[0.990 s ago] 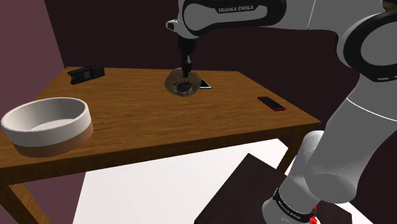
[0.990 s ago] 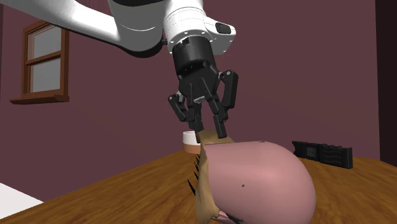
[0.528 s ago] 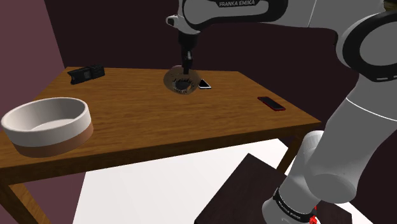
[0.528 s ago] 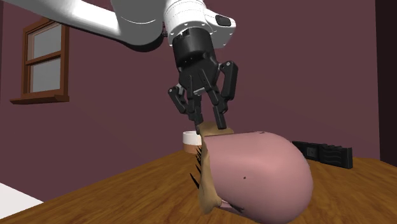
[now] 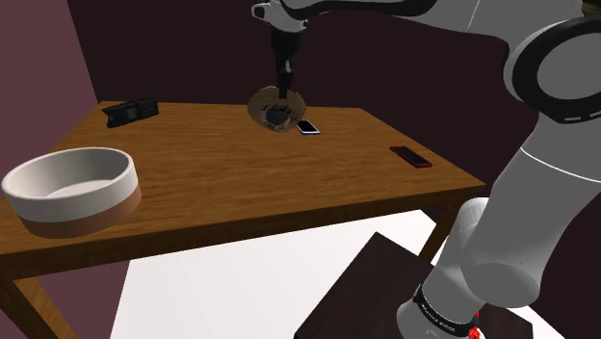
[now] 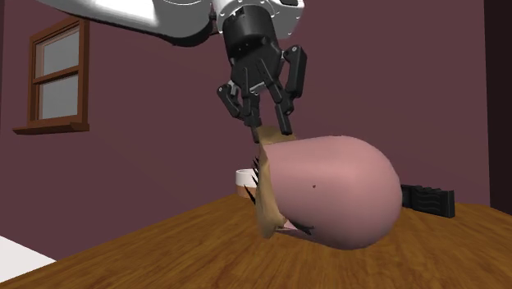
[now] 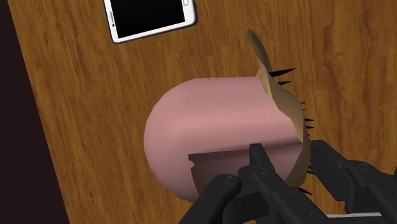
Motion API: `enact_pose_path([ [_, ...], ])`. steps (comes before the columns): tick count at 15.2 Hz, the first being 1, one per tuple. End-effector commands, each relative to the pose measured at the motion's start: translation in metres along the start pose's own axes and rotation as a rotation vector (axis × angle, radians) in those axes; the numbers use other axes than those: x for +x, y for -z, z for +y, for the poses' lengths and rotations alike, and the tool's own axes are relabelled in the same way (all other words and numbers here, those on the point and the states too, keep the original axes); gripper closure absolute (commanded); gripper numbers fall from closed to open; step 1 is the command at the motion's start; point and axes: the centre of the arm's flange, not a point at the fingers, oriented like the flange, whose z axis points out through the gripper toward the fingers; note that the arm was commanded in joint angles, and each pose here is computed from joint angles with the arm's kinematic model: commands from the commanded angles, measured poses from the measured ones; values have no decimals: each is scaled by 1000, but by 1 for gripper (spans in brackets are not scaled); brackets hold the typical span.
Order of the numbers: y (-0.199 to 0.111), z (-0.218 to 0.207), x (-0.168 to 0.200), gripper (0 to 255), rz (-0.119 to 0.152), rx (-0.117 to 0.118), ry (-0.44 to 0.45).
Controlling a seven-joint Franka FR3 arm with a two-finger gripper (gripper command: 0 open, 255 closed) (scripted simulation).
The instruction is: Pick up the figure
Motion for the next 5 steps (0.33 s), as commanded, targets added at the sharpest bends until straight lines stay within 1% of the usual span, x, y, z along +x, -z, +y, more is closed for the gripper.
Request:
enact_pose_path([
  [1,12,3,-1,255,1,-2,0],
  [3,22,6,-1,255,1,-2,0],
  [5,23,6,-2,255,1,-2,0],
])
